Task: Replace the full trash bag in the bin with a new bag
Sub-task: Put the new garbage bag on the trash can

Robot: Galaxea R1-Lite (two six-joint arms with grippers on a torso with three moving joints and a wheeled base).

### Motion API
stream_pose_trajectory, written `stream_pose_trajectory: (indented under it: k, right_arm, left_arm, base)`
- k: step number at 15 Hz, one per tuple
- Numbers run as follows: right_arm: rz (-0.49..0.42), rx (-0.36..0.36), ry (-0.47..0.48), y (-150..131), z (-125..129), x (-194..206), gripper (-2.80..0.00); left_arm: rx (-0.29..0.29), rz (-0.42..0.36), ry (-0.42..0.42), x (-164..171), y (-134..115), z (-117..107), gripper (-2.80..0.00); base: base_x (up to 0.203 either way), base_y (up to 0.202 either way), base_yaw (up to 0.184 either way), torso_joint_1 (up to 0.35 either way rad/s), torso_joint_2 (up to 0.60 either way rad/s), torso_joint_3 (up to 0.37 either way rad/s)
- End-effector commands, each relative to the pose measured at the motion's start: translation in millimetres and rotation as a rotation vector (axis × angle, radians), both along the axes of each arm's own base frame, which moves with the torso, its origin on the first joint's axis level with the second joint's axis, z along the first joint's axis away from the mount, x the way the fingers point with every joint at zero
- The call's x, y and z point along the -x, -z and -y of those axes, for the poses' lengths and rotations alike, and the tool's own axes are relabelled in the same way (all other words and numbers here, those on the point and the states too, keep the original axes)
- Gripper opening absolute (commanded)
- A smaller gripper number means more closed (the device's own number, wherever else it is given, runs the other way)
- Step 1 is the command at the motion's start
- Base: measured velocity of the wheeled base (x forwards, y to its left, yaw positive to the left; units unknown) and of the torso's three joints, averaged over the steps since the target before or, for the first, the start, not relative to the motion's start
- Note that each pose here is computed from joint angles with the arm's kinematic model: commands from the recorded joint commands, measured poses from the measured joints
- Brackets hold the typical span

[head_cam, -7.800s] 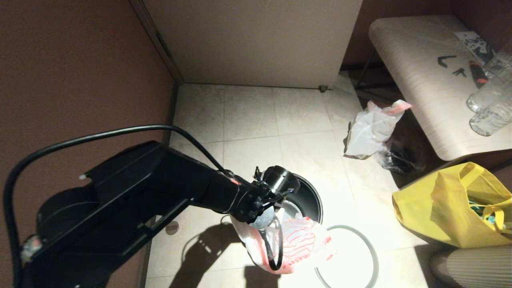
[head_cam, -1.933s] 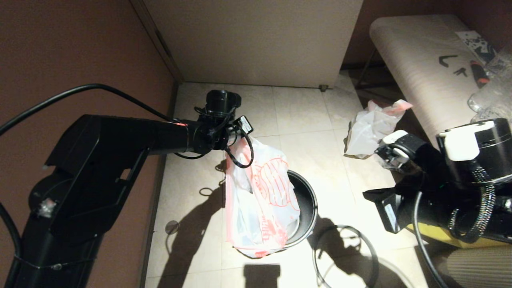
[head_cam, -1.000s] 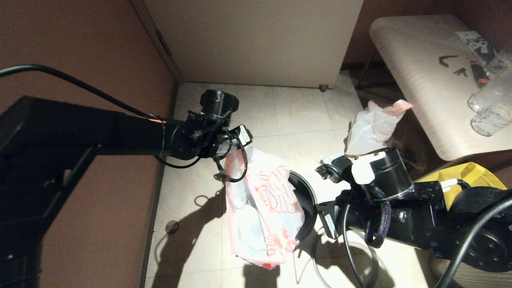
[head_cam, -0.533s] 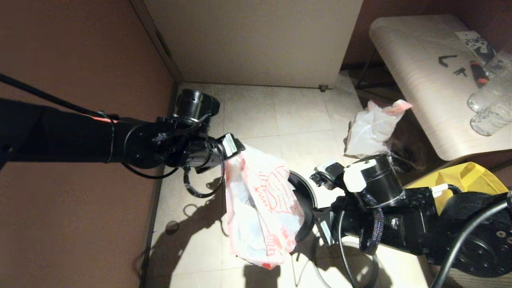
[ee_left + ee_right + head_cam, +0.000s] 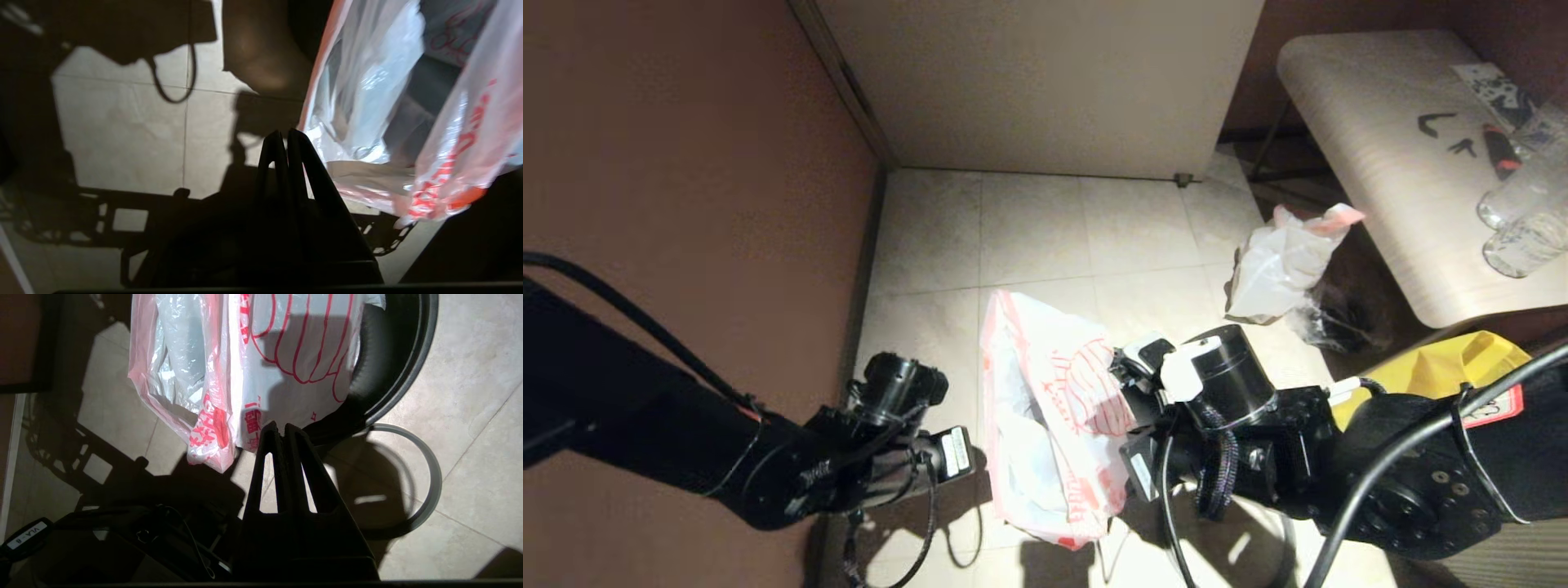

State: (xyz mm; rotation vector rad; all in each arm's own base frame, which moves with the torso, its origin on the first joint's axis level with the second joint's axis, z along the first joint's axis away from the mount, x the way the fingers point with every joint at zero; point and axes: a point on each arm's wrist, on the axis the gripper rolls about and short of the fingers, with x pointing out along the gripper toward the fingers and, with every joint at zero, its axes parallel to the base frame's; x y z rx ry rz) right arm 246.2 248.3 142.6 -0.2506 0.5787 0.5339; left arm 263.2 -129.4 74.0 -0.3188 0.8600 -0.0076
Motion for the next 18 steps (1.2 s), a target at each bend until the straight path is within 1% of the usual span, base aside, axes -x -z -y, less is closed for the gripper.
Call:
stream_pose_trajectory:
  k: [1, 2, 3, 4, 6, 10, 12, 14, 16, 18]
  right_arm:
    - [-0.011, 0.01, -0.006, 6.9, -5.7, -1.5, -2.8]
    - [-0.016, 0.012, -0.005, 8.6, -6.9, -1.3, -2.8]
    - [-0.019, 0.007, -0.008, 8.6, -8.6, 0.5, -2.8]
    - [-0.016, 0.002, -0.01, 7.0, -9.2, 2.1, -2.8]
    - [-0.02, 0.005, -0.011, 8.6, -10.1, 2.2, -2.8]
    - [-0.038, 0.031, -0.027, 21.1, -18.4, 3.3, -2.8]
    - [-0.022, 0.016, -0.034, 26.1, -24.8, 0.6, -2.8]
    - [-0.01, 0.006, -0.034, 23.4, -27.6, -1.8, -2.8]
    - [-0.006, -0.001, -0.032, 21.0, -27.5, -1.8, -2.8]
    - [-0.008, 0.002, -0.021, 22.0, -25.6, -3.9, -2.8]
  left_arm:
    - [-0.026, -0.031, 0.027, 6.9, 33.4, -1.0, -2.8]
    - [-0.02, -0.037, 0.039, 4.5, 41.3, 0.7, -2.8]
    - [0.008, -0.008, 0.055, 0.4, 46.4, 3.5, -2.8]
    - [0.023, 0.018, 0.066, -1.8, 51.0, 5.1, -2.8]
    - [0.033, 0.052, 0.107, -1.9, 56.6, 9.3, -2.8]
    - [0.039, 0.041, 0.142, 2.3, 60.5, 15.6, -2.8]
    - [0.051, 0.069, 0.143, -2.6, 59.9, 18.1, -2.8]
    - [0.043, 0.064, 0.137, -8.6, 67.4, 20.2, -2.8]
    - [0.053, 0.087, 0.129, -8.2, 59.6, 18.5, -2.8]
    - [0.038, 0.097, 0.109, -4.7, 56.3, 15.2, -2.8]
  base:
    - [0.0, 0.0, 0.0, 0.0, 0.0, 0.0]
    - [0.0, 0.0, 0.0, 0.0, 0.0, 0.0]
    - [0.0, 0.0, 0.0, 0.0, 0.0, 0.0]
    - [0.0, 0.0, 0.0, 0.0, 0.0, 0.0]
    - [0.0, 0.0, 0.0, 0.0, 0.0, 0.0]
    - [0.0, 0.0, 0.0, 0.0, 0.0, 0.0]
    - [0.0, 0.0, 0.0, 0.0, 0.0, 0.0]
    - [0.0, 0.0, 0.0, 0.0, 0.0, 0.0]
    - [0.0, 0.0, 0.0, 0.0, 0.0, 0.0]
    - [0.0, 0.0, 0.0, 0.0, 0.0, 0.0]
